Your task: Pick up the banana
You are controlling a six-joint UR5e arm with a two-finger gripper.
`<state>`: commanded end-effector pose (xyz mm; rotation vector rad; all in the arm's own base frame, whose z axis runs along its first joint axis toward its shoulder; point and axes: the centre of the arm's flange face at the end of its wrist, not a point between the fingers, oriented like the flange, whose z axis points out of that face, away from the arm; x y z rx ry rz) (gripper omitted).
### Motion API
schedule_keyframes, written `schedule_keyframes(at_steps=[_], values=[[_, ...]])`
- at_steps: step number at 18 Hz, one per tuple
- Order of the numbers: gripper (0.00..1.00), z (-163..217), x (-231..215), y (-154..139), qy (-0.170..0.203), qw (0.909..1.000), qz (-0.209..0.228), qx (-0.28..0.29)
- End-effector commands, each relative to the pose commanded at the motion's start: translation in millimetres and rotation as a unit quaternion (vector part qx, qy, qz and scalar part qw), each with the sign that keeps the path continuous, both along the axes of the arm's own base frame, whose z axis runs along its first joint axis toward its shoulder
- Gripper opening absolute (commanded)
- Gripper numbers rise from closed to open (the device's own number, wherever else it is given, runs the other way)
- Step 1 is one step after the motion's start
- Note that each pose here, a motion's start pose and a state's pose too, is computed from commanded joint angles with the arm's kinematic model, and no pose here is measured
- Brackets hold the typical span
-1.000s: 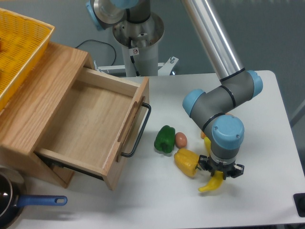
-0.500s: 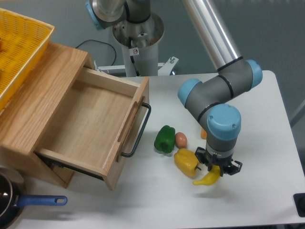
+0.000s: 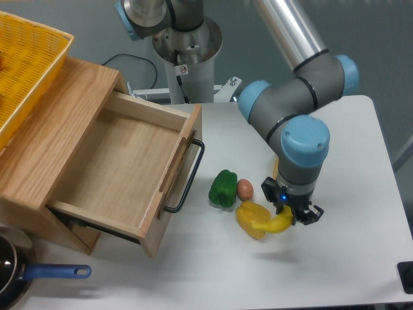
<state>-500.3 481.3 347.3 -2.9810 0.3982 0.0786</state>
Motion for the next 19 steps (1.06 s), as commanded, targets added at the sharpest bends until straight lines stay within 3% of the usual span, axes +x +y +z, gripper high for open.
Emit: schedule_keyframes(at_steps=[8, 19], values=[[0.31, 7.2, 1.4, -21.0, 0.005, 0.9909, -0.134, -0.016], [0.31, 6.3, -7.0, -47.5, 0.002, 0.9914, -0.129, -0.018]])
